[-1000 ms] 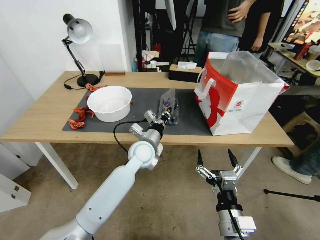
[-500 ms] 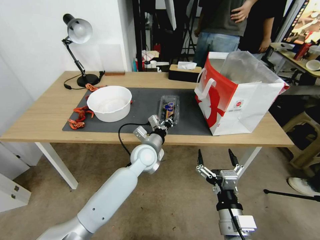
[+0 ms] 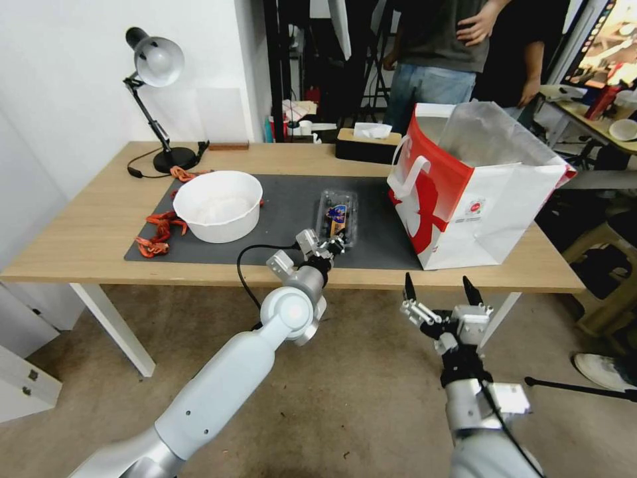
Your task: Close the takeout container lid, then place the container into the takeout bag.
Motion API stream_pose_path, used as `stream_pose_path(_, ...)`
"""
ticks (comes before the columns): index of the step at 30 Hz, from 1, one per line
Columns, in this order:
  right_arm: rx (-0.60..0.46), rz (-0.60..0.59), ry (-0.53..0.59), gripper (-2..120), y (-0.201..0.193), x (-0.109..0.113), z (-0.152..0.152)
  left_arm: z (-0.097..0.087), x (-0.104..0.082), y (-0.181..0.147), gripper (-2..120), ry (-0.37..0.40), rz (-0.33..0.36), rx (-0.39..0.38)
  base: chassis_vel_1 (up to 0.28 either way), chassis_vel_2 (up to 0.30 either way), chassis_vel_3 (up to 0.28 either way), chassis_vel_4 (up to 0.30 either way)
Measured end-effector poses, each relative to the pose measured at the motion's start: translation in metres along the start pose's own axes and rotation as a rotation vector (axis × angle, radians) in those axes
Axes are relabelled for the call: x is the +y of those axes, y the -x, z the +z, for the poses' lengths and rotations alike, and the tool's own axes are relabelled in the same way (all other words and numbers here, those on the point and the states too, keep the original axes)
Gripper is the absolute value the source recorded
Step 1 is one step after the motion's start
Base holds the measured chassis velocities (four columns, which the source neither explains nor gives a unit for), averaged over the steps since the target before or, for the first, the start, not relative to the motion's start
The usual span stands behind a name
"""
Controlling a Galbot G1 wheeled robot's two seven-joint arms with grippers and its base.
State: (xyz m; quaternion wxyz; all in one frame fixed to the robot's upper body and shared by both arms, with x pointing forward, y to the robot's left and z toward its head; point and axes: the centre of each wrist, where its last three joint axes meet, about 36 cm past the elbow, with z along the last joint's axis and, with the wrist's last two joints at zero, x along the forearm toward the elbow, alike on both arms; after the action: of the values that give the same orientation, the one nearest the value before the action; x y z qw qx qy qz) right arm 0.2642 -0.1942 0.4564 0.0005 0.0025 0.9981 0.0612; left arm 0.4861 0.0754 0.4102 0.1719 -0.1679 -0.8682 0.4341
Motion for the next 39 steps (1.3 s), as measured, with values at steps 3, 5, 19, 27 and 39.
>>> stream_pose_path(3,0.037,-0.016,0.055,100,0.014,-0.001,-0.009,-0.001,0.0,0.001,0,0.003,0.001,0.0,0.0,0.0,0.0,0.0)
stream_pose_path(5,0.075,-0.033,0.101,100,0.028,-0.003,-0.015,-0.002,-0.001,0.001,0,0.006,0.002,-0.001,0.0,0.0,0.0,0.0)
stream_pose_path(19,0.212,-0.097,0.305,100,0.12,-0.008,-0.036,-0.006,0.002,0.001,0,0.018,-0.002,-0.007,0.0,0.0,0.0,0.0)
stream_pose_path(27,0.28,-0.11,0.373,100,0.165,0.004,-0.04,-0.006,0.003,0.0,0,0.02,-0.003,-0.008,0.0,0.0,0.0,0.0)
stream_pose_path(39,0.385,-0.109,0.421,100,0.237,0.048,-0.03,-0.007,0.005,-0.002,0,0.018,-0.006,-0.013,0.0,0.0,0.0,0.0)
